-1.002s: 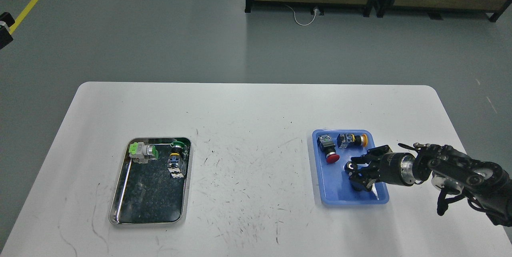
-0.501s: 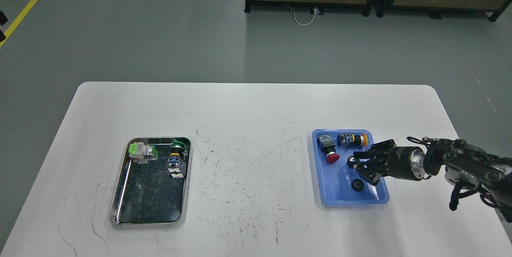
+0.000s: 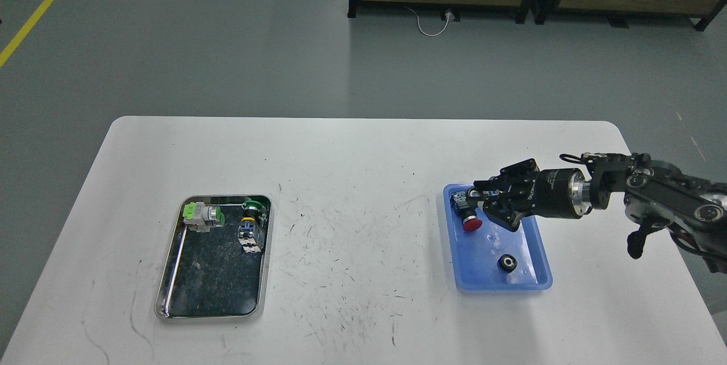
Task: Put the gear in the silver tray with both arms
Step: 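Carry the held gear with the right gripper toward the silver tray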
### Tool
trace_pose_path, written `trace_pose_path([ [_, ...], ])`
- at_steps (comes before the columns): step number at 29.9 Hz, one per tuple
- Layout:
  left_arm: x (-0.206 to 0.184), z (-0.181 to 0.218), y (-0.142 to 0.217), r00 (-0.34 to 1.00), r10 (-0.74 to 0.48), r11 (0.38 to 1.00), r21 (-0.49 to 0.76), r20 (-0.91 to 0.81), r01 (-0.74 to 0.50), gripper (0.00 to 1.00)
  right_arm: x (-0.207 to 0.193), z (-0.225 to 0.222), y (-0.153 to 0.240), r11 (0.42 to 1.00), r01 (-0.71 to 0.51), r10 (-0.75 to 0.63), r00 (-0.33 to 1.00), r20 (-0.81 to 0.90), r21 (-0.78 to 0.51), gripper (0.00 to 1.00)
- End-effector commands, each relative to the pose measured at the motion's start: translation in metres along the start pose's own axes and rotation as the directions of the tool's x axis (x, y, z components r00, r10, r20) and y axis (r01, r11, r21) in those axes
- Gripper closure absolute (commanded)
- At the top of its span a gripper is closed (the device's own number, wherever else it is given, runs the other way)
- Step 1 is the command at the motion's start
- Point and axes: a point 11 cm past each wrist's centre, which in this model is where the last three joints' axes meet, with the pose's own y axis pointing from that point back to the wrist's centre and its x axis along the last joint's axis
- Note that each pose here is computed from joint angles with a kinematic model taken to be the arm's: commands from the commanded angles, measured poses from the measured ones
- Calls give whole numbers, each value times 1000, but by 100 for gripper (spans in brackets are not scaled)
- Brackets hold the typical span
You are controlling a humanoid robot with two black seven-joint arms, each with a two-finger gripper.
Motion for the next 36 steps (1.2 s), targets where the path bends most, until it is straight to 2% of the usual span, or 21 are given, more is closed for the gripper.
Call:
trace_pose_path([
  [1,-1,-1,-1,1000,-1,1000,5,1,1,3,-19,-16,-30,995,90,-92,993,-77,-34,80],
  [11,-4,-9,-1,1000,-7,1000,27,10,7,3,-77,-30,-97,944,274,-313,919,-241,-182,80],
  [23,4,-8,4,1000,7,999,32,23,-8,3,-120,-50,-137,904,364,-423,841,-336,-225,80],
  [29,8,-7,7,999,15,999,33,29,-15,3,-125,-64,-152,909,364,-415,835,-361,-204,78],
  [32,10,-6,9,999,18,999,34,32,-19,3,-130,-72,-159,910,369,-414,831,-371,-189,68],
  [36,13,-3,12,999,19,999,29,36,-20,2,-125,-70,-160,918,356,-397,846,-356,-176,40],
])
